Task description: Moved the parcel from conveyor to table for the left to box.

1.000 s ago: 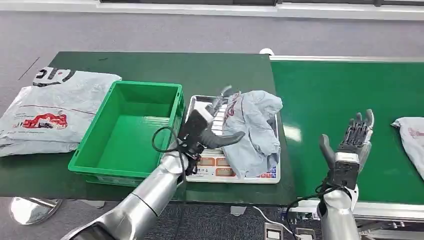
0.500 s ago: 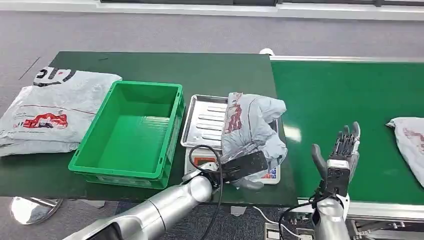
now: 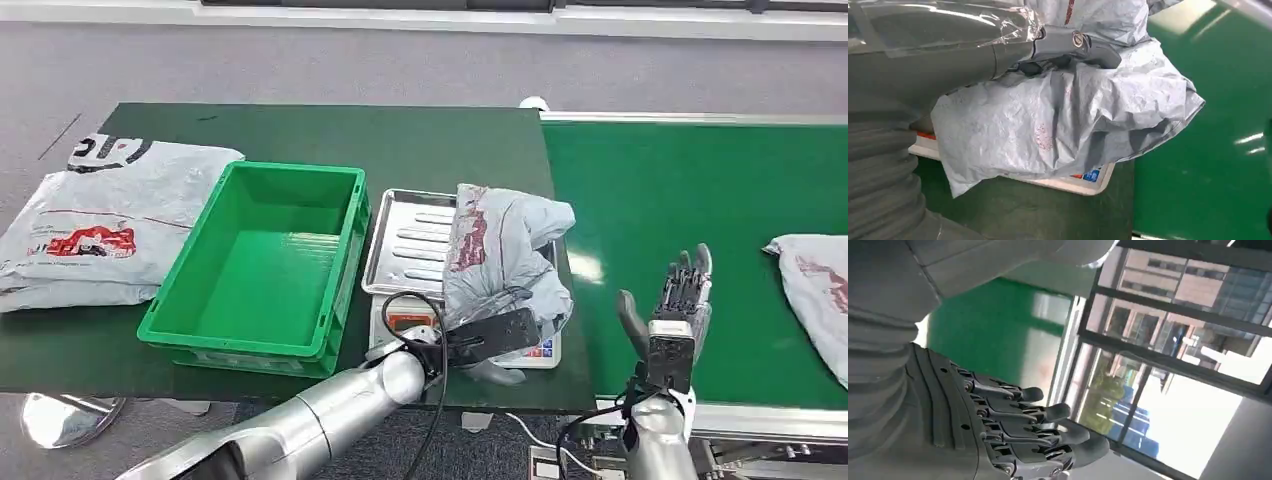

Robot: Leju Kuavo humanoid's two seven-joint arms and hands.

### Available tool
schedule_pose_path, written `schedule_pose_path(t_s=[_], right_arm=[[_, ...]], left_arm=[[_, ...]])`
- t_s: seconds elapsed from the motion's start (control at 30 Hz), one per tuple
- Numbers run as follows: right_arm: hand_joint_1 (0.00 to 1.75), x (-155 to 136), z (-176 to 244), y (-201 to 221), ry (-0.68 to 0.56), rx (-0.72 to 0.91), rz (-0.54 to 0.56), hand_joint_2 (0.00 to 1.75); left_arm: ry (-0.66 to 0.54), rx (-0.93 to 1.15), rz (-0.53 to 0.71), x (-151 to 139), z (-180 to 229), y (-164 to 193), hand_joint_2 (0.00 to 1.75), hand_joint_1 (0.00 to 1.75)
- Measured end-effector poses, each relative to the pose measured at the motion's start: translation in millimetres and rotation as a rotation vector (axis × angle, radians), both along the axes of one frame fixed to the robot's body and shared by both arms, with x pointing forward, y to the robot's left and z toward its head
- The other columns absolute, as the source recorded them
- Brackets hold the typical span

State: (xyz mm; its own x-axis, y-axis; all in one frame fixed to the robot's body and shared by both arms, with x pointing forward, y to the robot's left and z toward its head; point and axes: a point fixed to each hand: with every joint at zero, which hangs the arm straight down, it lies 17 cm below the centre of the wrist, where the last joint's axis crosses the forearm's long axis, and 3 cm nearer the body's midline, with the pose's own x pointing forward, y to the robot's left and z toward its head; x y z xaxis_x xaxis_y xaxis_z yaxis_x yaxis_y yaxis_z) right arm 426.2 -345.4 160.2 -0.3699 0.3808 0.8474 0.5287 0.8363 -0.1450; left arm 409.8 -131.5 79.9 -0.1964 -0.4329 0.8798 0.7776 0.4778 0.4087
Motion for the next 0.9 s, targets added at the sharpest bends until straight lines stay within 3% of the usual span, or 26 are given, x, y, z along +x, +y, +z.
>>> schedule_pose_path(t_s=[0.17, 0.2, 0.27, 0.33, 0.43, 0.53, 0.67, 0.77, 0.9], right_arm=[[0.00, 9.6, -18.9, 31.8, 0.030, 0.131, 0.228, 1.75], [0.00, 10.3, -21.4, 36.7, 0.038, 0.133, 0.254, 1.75], [0.00, 10.7, -25.8, 41.7, 0.054, 0.119, 0.273, 1.75], [0.00, 11.5, -28.7, 44.8, 0.059, 0.137, 0.295, 1.75], [0.00, 11.0, -32.4, 43.3, 0.065, 0.153, 0.306, 1.75], [0.00, 10.6, -33.8, 42.0, 0.070, 0.153, 0.303, 1.75], [0.00, 11.0, -33.5, 39.4, 0.068, 0.161, 0.286, 1.75], [0.00, 10.6, -35.4, 38.5, 0.069, 0.168, 0.277, 1.75], [0.00, 10.7, -37.6, 38.4, 0.073, 0.173, 0.270, 1.75]], left_arm=[[0.041, 0.028, -0.045, -3.3, -3.1, -0.2, 1.75, 0.00], [0.044, 0.031, -0.046, -3.5, -4.3, 0.5, 1.75, 1.75], [0.041, 0.027, -0.030, -0.7, -5.0, 2.6, 1.75, 1.75], [-0.050, -0.003, 0.037, 14.6, 2.2, 10.3, 1.75, 1.75], [-0.260, 0.019, 0.169, 42.2, 15.6, 31.1, 1.75, 1.75], [-0.543, 0.022, 0.324, 65.9, 49.2, 58.5, 1.75, 1.75], [-0.736, -0.013, 0.328, 63.6, 77.0, 62.3, 1.75, 1.75], [-0.836, -0.045, 0.282, 52.3, 89.3, 57.4, 1.75, 1.75], [-0.847, -0.119, 0.375, 61.8, 107.8, 76.6, 1.75, 1.75]])
